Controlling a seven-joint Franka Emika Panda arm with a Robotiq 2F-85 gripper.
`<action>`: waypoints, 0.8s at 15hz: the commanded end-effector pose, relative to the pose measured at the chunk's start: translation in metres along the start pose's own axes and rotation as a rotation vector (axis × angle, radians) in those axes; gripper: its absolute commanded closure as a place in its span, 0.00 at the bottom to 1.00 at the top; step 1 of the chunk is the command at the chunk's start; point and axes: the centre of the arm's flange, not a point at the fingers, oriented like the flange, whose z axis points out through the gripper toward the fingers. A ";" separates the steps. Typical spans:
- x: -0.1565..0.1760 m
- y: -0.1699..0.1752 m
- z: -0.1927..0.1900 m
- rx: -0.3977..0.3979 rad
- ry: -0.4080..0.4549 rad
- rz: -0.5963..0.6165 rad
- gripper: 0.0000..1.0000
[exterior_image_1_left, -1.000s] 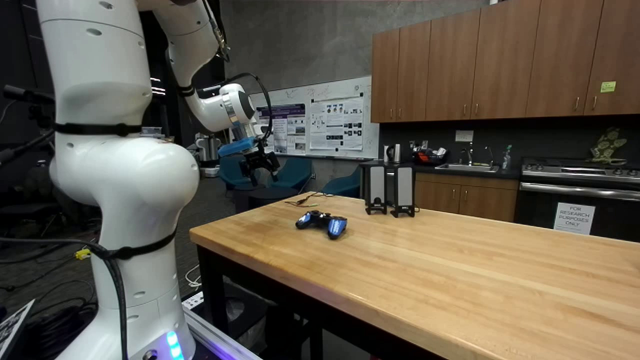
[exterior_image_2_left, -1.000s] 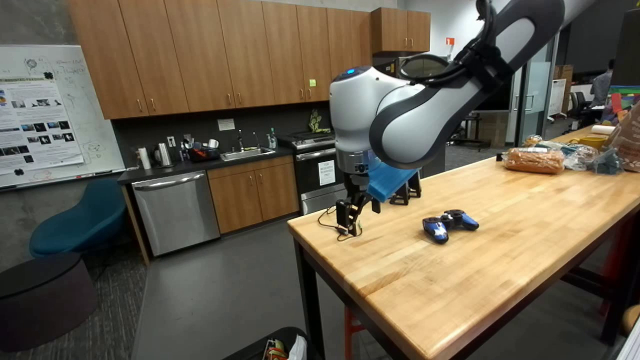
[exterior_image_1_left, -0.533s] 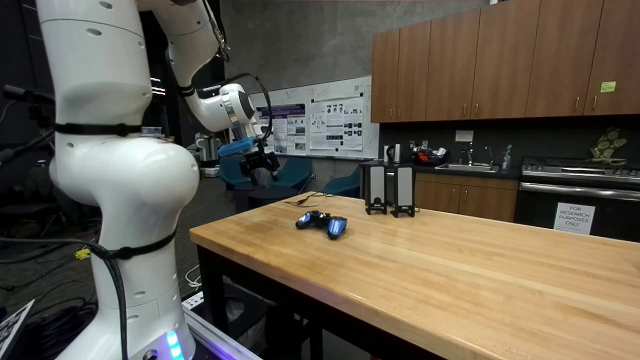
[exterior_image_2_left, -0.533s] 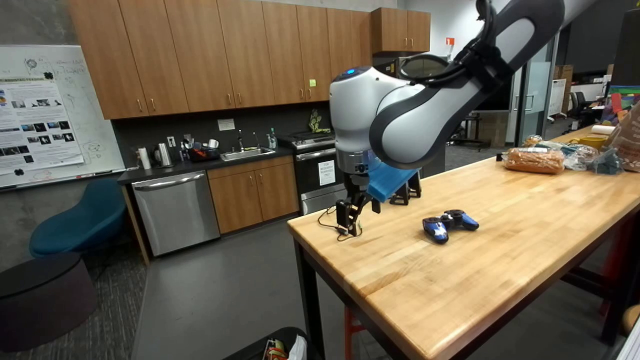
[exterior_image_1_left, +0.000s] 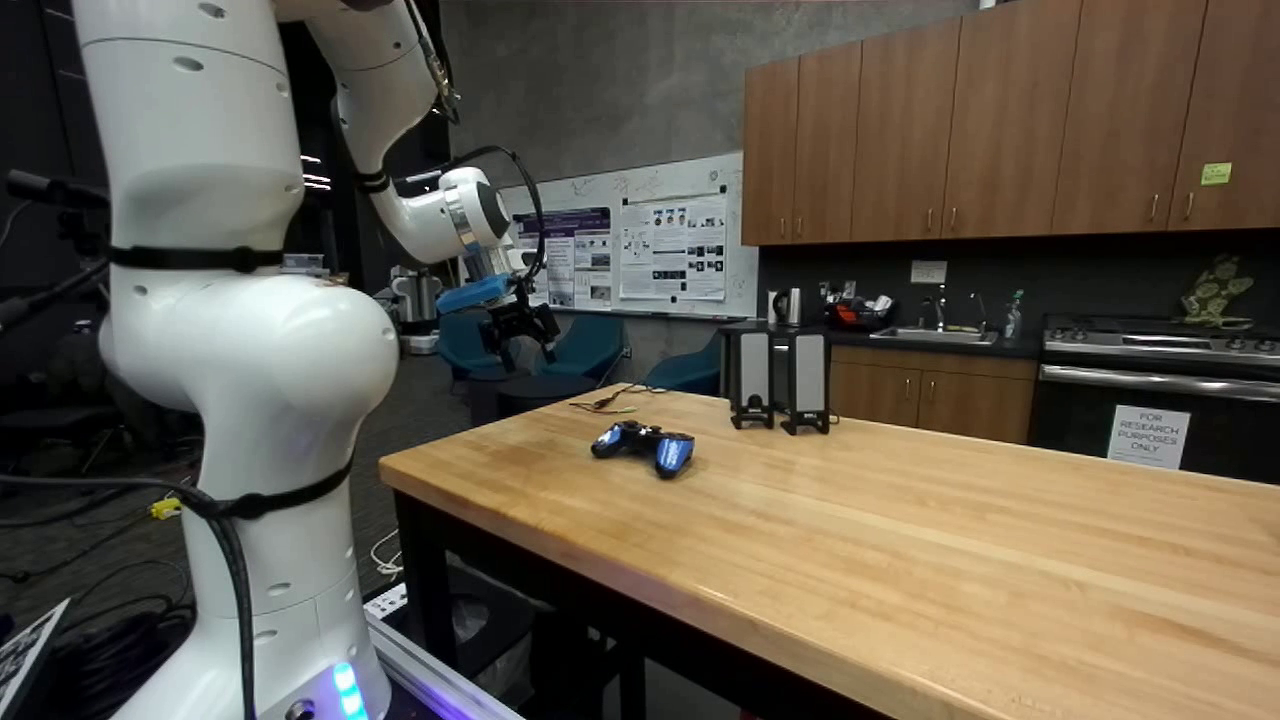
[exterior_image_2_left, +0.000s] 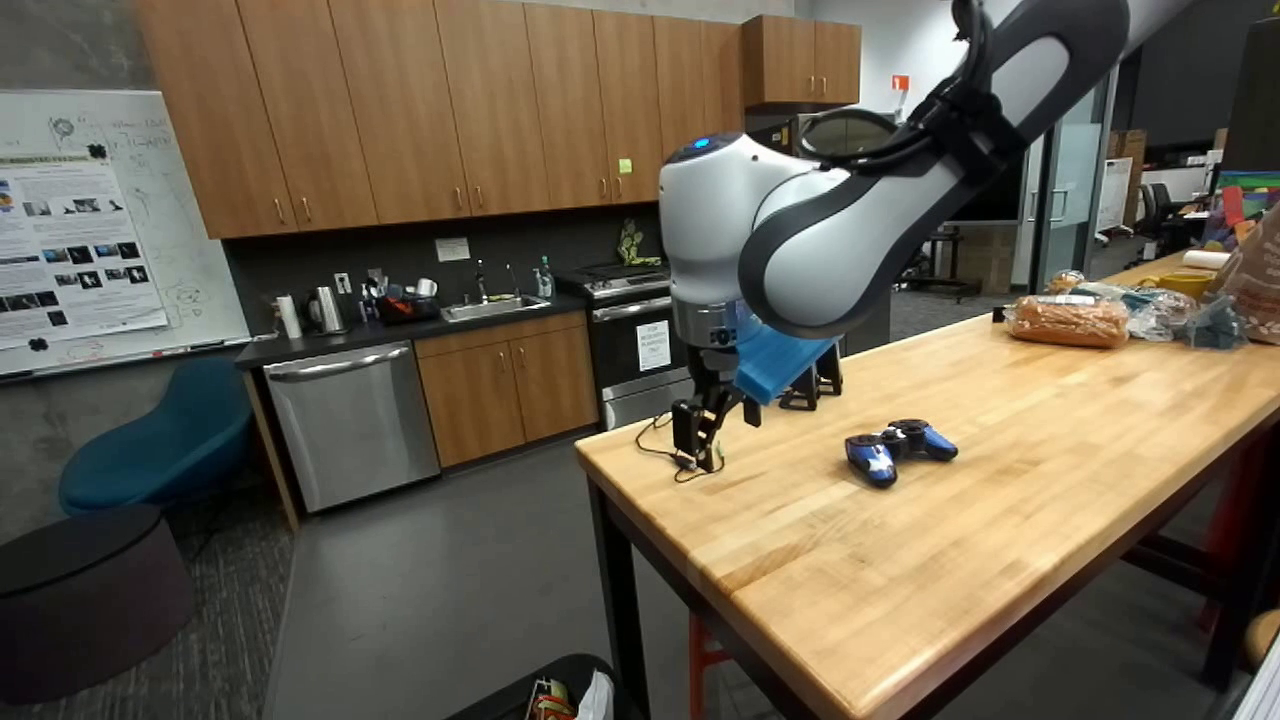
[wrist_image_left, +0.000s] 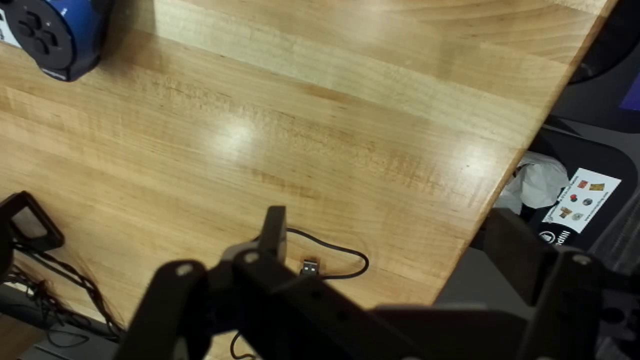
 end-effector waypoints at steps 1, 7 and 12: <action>0.000 0.000 0.000 0.000 0.000 0.000 0.00; 0.000 0.000 0.000 0.000 0.000 0.000 0.00; 0.007 -0.002 0.009 0.023 0.002 0.007 0.00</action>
